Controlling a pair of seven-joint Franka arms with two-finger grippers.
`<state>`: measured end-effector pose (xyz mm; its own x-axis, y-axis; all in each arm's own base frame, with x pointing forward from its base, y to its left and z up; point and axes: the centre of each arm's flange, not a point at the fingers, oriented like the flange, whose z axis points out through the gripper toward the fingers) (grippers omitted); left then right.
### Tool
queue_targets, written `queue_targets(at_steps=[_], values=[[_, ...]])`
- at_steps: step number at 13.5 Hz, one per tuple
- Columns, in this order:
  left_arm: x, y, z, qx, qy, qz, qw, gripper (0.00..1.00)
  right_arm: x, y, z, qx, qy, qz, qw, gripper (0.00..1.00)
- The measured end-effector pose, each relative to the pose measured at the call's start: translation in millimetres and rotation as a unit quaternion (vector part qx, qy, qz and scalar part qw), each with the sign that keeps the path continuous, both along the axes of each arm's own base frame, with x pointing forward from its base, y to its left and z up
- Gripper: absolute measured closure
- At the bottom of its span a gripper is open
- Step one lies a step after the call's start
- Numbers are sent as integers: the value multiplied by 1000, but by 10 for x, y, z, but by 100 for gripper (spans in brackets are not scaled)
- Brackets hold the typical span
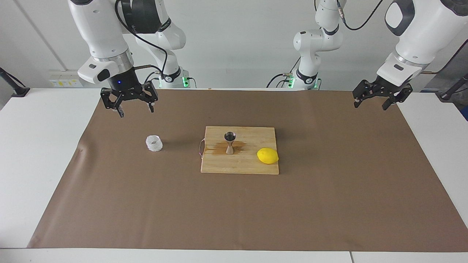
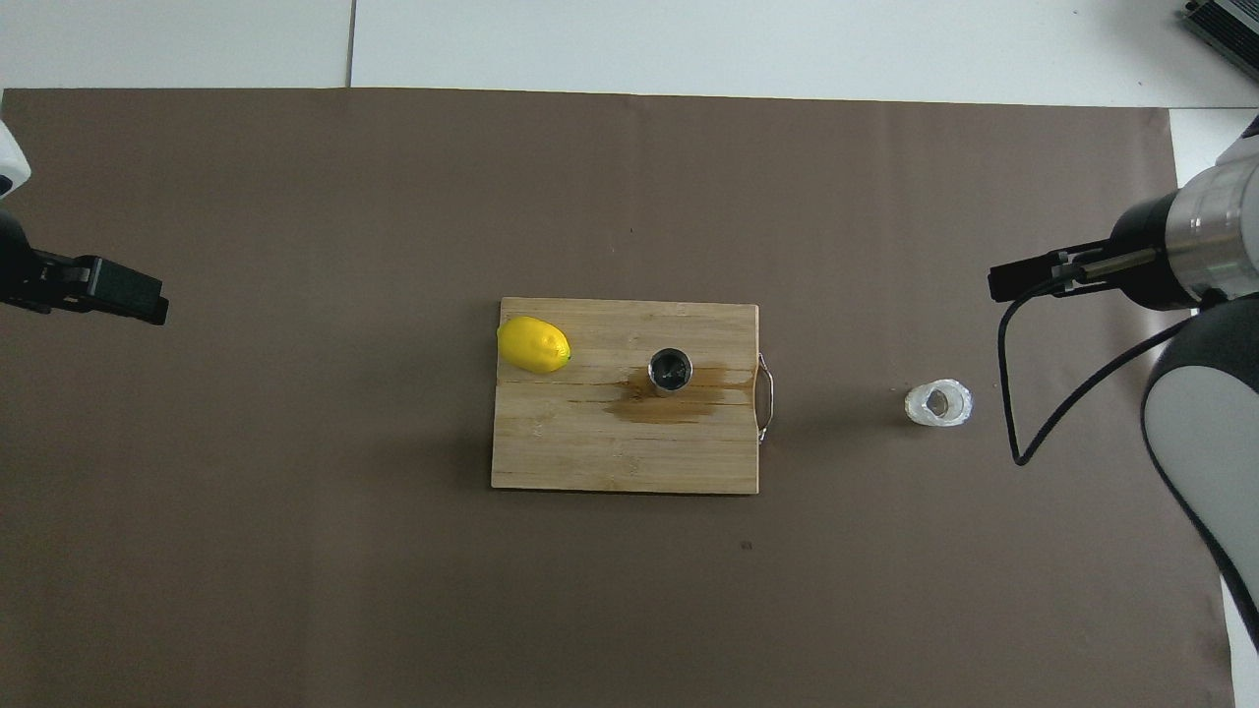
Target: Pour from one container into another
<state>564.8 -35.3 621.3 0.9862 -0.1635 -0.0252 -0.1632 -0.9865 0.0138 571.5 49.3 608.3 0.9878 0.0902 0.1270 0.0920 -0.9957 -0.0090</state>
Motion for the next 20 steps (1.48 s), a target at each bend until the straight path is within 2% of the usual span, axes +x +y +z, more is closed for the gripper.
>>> queue_targets(at_steps=[3, 5, 7, 20], values=[[0, 0, 0, 0, 0, 0, 1000, 0, -174, 6, 97, 3, 41, -98, 994, 0], [0, 0, 0, 0, 0, 0, 1000, 0, -335, -2, 206, -4, 57, -118, 991, 0], [0, 0, 0, 0, 0, 0, 1000, 0, -399, -40, 259, -16, 60, -121, 991, 0], [0, 0, 0, 0, 0, 0, 1000, 0, -394, -100, 231, -18, 63, -126, 990, 0]])
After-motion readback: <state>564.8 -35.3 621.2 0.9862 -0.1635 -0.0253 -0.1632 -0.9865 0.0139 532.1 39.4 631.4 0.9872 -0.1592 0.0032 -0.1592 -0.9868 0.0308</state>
